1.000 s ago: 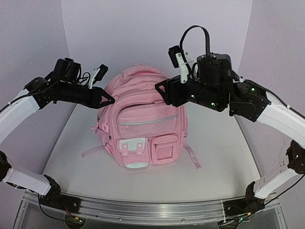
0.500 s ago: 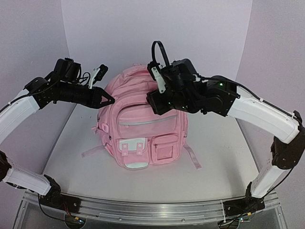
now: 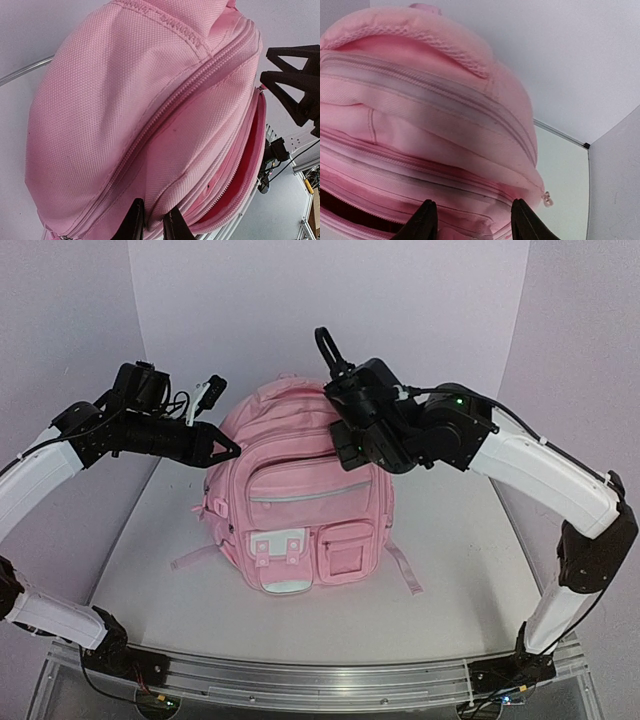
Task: Pack the student bag
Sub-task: Zip the student bag at the center of the board.
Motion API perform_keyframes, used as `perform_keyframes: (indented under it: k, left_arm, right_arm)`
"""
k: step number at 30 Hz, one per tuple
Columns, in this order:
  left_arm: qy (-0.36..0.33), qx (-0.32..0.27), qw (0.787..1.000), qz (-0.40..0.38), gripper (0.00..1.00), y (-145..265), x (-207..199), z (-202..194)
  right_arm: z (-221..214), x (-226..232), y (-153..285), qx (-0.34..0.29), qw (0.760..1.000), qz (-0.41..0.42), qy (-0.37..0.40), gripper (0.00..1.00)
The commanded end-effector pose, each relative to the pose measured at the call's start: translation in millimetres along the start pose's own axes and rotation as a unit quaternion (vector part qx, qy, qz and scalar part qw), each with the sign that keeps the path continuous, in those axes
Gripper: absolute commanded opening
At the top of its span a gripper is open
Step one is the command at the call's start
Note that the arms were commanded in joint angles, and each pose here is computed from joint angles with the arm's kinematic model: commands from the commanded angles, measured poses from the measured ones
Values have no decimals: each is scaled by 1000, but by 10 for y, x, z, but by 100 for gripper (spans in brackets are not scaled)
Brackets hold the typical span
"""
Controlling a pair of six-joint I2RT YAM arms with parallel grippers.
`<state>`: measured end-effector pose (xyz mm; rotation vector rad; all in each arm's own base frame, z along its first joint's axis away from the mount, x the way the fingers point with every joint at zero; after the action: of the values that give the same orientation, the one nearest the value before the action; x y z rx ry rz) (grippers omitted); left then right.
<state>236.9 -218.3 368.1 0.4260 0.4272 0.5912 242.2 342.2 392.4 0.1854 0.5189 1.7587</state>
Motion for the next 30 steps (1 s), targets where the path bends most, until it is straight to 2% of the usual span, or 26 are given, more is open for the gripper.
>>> perform_keyframes:
  k: [1,4,9,14,19,24,27,30]
  left_arm:
    - [-7,-6,1000,-1,14,-7,-13,22]
    - [-7,-6,1000,-3,14,-18,-13,26]
    - [-6,-6,1000,-2,14,-20,-10,25]
    - [-4,-7,1000,-5,14,-29,-15,22]
    - [-2,-8,1000,-5,14,-37,-11,23]
    - [-1,-6,1000,-7,14,-59,-7,20]
    - [-1,-6,1000,-8,14,-63,-7,18]
    - [-1,-5,1000,-8,14,-65,-7,13]
  right_arm:
    - [249,-508,292,-51,994,-82,-59,50]
    - [262,-669,323,-48,992,-77,-86,51]
    - [220,-729,397,-28,989,37,-143,52]
    - [139,-802,446,-26,970,110,-216,52]
    - [-28,-826,454,-39,925,197,-324,50]
    - [-107,-732,444,-57,853,280,-437,48]
    - [-160,-723,409,-63,818,301,-486,48]
    - [-223,-764,345,-64,795,295,-527,48]
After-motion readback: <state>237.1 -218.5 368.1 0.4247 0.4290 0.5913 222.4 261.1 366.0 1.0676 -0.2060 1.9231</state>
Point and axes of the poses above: each gripper's point midway between its finger pads, its own y axis back along the fingers, its own x axis along the line the jaws close on, z = x × y, the point moved 6 cm from there along y, back along the fingers, and after that the axes turned 7 degrees about -y, right-handed, at the moved point
